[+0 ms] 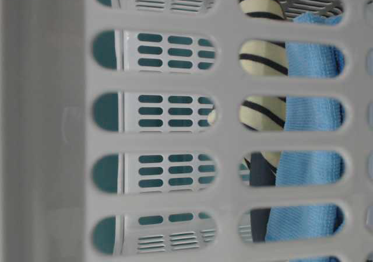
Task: Pick up the blue cloth from the shopping basket with the left arm.
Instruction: 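Lower the open left gripper into the basket over the blue cloth, then close the left gripper on the blue cloth's center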
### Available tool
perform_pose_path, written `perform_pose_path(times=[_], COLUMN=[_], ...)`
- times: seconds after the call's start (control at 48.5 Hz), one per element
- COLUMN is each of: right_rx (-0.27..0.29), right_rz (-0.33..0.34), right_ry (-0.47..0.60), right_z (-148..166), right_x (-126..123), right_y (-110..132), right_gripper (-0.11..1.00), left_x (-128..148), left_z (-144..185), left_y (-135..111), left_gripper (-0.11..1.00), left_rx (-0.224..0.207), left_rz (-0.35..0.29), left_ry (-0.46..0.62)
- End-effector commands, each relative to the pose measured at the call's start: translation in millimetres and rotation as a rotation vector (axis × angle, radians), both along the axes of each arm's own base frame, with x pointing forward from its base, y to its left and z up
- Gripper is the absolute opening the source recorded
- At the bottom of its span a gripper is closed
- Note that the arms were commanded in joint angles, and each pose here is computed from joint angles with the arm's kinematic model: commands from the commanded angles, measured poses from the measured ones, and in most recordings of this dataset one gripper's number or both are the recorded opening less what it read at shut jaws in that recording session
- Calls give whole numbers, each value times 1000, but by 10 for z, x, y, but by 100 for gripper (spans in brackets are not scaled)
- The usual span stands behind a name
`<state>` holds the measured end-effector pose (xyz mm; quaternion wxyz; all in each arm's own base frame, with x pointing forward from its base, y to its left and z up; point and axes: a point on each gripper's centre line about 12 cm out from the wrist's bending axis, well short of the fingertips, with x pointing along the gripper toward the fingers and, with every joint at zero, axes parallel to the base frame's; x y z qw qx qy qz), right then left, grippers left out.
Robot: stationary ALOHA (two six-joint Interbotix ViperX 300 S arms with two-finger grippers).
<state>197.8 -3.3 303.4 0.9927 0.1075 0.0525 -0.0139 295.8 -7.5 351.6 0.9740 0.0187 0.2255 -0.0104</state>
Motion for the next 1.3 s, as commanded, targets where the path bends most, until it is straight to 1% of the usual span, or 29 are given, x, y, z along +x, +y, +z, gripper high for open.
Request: perform_pose_path(times=[0.0, 0.082, 0.124, 0.165, 0.206, 0.247, 0.33, 0.433, 0.494, 0.556, 0.597, 0.639, 0.742, 0.865, 0.989, 1.277], right_rx=[-2, 1, -2, -2, -4, -6, -7, -9, -10, -12, -18, -21, -36, -41, -41, -41], right_rz=[0, -1, 0, -2, -3, -3, -3, -3, -3, -3, -2, -2, -1, 0, 0, 0], right_ry=[-35, -48, -49, -51, -51, -51, -49, -49, -47, -47, -46, -43, -44, -44, -44, -41], right_z=[115, 135, 135, 134, 129, 133, 130, 126, 124, 124, 121, 112, 114, 114, 114, 101], right_x=[21, 19, 23, 19, 19, 22, 25, 22, 22, 22, 25, 27, 27, 27, 27, 26], right_y=[-1, -1, -1, -4, -7, -7, -7, -7, -7, -7, -7, -7, -7, -7, -7, -7], right_gripper=[38, 64, 73, 76, 75, 73, 71, 71, 71, 71, 71, 71, 71, 71, 71, 71], left_x=[138, 244, 300, 358, 441, 506, 644, 809, 915, 1025, 1101, 1173, 1374, 1544, 1612, 1625], left_z=[97, 60, 48, 33, 24, 5, -2, -46, -90, -119, -146, -185, -324, -549, -788, -1267], left_y=[-21, -44, -49, -62, -91, -121, -172, -233, -259, -274, -306, -345, -467, -588, -649, -616], left_gripper=[0, 0, 0, 1, 2, 6, 24, 56, 73, 85, 89, 90, 86, 86, 86, 86], left_rx=[-9, -8, -4, -4, -3, -1, 0, 9, 14, 13, 14, 17, 26, 35, 44, 53], left_rz=[0, -4, -5, -8, -14, -21, -29, -40, -43, -40, -44, -51, -72, -91, -100, -90], left_ry=[-1, 41, 61, 84, 110, 136, 182, 263, 311, 340, 358, 378, 425, 480, 533, 645])
